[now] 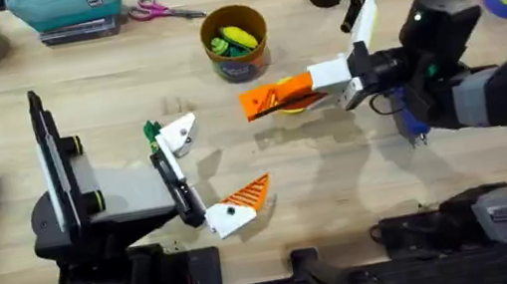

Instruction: Pick up the gripper from the table and insert it into the empty holder that is missing its gripper. Then pick up a screw, insert it into the mounting hole, and use the screwdriver to tighten it. Finally, clean up the table by picking up the vegetable and placing it into the bucket.

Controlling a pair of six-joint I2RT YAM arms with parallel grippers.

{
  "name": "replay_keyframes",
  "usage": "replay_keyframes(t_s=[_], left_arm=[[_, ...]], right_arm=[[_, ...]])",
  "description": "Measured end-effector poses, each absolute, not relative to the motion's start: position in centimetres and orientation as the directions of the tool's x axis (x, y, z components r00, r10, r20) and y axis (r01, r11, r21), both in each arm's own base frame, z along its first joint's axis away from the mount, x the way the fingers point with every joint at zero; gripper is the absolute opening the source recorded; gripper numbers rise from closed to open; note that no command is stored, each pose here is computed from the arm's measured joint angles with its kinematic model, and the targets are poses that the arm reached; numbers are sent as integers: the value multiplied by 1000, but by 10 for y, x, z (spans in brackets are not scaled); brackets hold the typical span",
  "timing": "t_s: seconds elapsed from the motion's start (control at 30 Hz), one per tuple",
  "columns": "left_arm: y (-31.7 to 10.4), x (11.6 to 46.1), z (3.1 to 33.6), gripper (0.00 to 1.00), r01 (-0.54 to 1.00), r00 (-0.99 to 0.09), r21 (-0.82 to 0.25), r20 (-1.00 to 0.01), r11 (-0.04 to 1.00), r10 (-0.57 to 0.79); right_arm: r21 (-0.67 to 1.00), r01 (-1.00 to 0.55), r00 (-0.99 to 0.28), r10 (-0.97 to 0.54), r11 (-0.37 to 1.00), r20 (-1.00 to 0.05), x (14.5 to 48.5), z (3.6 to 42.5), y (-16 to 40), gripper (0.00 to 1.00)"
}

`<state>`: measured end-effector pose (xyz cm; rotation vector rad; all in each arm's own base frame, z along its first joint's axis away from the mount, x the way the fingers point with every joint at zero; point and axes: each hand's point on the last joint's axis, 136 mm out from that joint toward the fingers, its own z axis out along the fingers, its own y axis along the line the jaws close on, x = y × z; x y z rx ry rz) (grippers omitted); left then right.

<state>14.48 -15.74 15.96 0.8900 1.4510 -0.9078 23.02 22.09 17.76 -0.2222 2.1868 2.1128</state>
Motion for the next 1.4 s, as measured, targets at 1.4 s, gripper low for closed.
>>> replay_keyframes(t_s=[1.4], left_arm=[[-157,145,160,985,909,-63,-46,-998,414,28]], right_arm=[[973,-229,-969,-92,-31,-231,219,175,227,9]])
